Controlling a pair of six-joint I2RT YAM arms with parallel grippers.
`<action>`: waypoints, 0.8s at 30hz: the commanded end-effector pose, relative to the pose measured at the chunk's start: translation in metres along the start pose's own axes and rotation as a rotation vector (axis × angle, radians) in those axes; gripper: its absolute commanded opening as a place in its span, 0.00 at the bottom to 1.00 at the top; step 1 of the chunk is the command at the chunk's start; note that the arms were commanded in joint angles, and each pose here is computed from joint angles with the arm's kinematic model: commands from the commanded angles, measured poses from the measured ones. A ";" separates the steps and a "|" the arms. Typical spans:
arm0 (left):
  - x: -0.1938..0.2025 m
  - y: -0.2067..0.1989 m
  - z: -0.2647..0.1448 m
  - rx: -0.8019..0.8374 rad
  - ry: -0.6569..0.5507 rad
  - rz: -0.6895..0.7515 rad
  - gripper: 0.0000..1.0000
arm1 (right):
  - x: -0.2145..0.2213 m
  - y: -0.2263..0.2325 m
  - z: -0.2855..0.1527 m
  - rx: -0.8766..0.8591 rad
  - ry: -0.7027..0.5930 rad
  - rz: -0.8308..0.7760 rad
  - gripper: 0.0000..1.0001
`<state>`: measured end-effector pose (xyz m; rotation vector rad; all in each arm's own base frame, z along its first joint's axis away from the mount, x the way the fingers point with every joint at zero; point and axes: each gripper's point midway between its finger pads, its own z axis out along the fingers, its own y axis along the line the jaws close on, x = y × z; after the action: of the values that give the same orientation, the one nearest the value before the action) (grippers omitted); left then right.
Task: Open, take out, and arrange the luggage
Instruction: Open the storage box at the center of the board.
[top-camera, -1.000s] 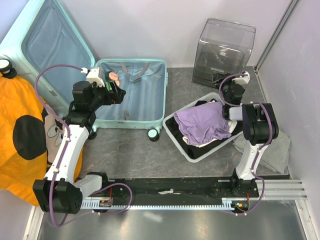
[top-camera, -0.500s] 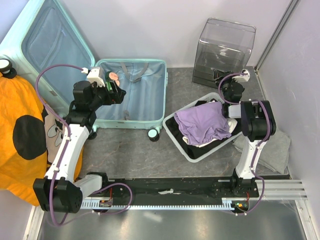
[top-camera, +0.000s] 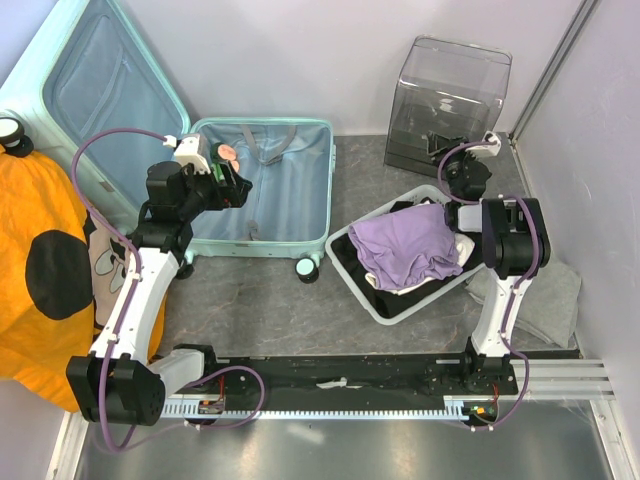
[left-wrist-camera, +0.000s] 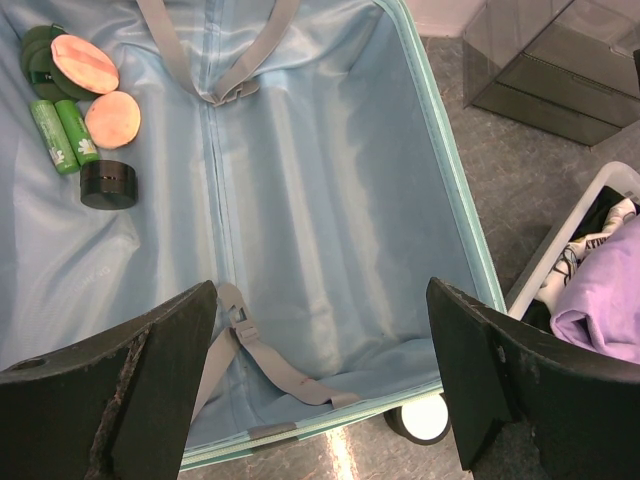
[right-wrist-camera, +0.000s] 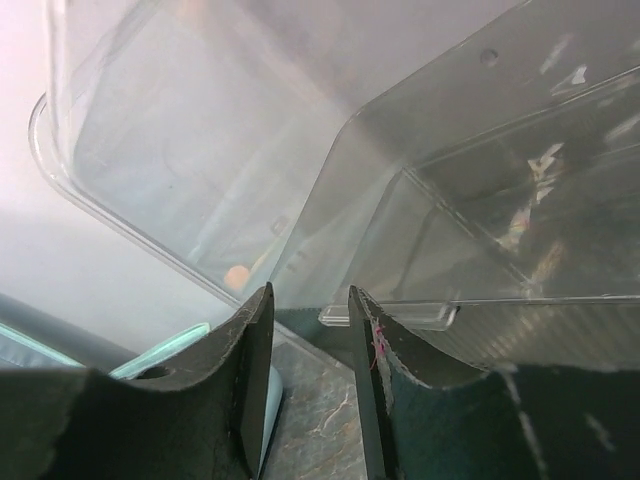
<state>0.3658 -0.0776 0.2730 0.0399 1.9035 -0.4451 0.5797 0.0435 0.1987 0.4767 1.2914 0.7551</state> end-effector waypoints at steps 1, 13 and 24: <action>-0.012 -0.006 -0.002 0.030 -0.041 0.016 0.92 | -0.021 0.004 0.009 -0.050 -0.059 -0.028 0.42; -0.011 -0.009 -0.002 0.050 -0.039 0.011 0.92 | -0.011 -0.007 -0.005 -0.028 -0.040 0.007 0.43; -0.012 -0.013 -0.002 0.066 -0.040 0.008 0.92 | -0.017 0.011 -0.020 -0.058 -0.026 0.049 0.52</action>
<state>0.3641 -0.0818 0.2737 0.0575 1.9022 -0.4694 0.5663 0.0361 0.1881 0.4960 1.2845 0.7877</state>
